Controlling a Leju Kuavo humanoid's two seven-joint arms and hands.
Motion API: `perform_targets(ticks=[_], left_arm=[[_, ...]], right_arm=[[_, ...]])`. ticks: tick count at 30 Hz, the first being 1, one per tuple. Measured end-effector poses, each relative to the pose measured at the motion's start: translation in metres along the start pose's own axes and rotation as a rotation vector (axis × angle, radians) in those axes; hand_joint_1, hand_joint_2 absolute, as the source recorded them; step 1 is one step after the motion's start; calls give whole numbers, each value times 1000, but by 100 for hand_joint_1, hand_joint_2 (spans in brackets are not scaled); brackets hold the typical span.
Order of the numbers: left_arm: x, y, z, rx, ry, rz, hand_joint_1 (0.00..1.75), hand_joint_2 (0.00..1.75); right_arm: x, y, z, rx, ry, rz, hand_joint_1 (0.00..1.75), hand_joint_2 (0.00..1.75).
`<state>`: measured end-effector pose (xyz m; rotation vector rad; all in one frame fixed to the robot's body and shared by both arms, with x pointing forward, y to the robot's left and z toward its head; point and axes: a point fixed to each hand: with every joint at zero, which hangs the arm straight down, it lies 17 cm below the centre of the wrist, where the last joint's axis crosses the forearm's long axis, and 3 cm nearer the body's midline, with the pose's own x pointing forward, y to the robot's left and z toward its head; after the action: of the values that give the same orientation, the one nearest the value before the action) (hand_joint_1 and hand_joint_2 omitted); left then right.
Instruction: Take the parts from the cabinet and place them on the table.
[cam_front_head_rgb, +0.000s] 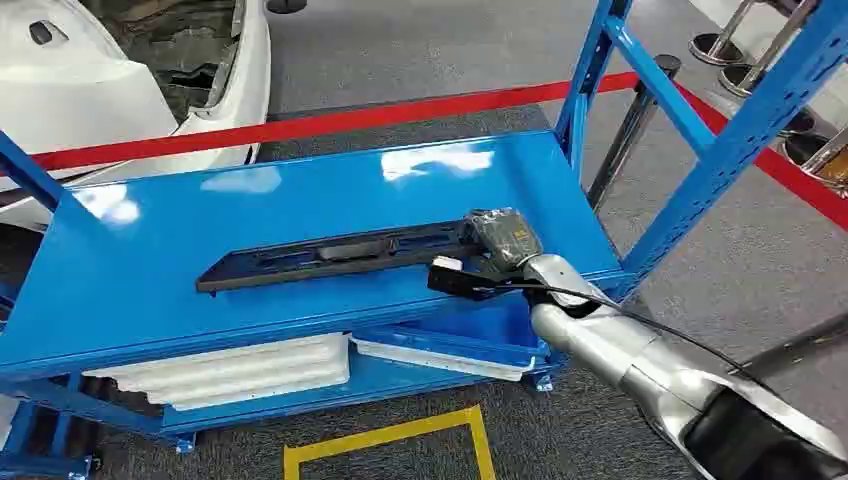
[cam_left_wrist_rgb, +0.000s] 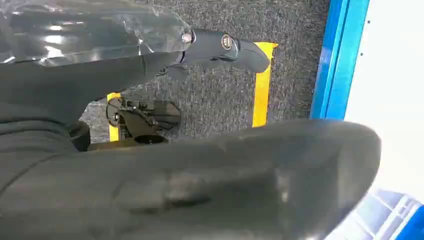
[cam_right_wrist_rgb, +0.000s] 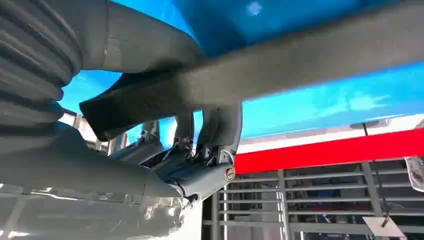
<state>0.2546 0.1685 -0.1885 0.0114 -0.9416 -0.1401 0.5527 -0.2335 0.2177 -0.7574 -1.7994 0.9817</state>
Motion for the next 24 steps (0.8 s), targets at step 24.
perform_targets(ticks=[24], left_arm=[[-2, 2, 0, 14, 6, 5, 0, 0]], right_arm=[[6, -15, -6, -75, -4, 28, 175, 175]])
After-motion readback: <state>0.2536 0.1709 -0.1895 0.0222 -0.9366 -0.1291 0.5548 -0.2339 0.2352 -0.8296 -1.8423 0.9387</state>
